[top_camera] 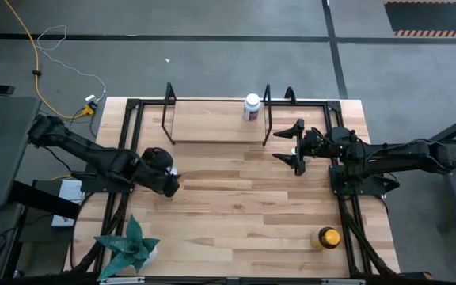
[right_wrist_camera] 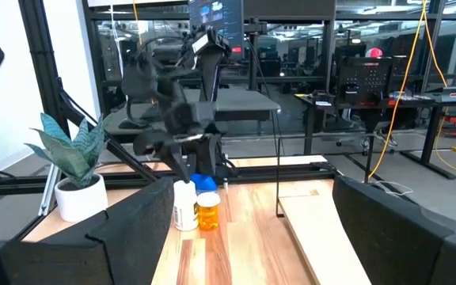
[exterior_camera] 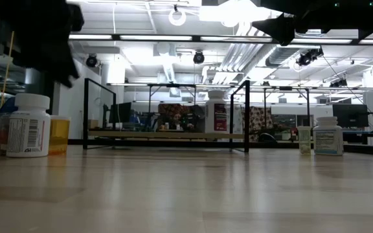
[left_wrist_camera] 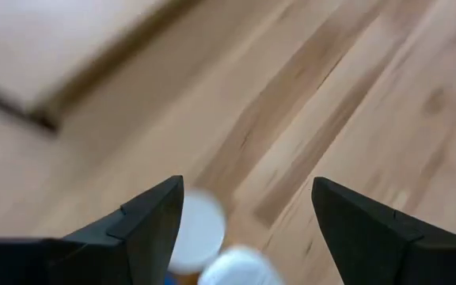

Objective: Pick and place medicine bottles onto shelf by color
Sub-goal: Put the left small white pill bottle on the shelf

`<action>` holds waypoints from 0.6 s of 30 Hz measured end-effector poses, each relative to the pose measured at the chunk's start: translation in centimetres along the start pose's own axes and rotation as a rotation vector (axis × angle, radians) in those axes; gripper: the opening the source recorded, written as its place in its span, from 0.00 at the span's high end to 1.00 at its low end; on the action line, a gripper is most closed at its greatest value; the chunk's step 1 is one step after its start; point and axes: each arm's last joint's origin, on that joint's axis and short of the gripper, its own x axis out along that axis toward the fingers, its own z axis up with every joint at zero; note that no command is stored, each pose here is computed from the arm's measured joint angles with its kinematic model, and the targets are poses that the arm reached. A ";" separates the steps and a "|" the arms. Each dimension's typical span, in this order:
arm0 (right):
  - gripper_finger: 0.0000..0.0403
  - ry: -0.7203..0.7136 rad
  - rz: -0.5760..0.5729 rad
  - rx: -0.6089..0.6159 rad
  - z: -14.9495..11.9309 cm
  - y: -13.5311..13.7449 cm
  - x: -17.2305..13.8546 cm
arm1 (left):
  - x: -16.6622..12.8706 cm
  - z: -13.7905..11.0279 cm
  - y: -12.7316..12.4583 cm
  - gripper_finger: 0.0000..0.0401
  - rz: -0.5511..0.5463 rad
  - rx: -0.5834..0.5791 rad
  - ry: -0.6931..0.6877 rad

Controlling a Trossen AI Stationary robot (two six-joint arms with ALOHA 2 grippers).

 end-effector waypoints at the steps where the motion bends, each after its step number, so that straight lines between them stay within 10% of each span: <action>1: 0.16 0.001 0.000 0.000 0.0 0.0 0.0 | 0.2 -0.2 0.0 0.33 0.019 -0.018 0.044; 18: 0.16 0.010 0.000 0.001 -0.1 0.0 0.0 | 0.2 -0.1 -0.6 0.33 0.063 -0.089 0.151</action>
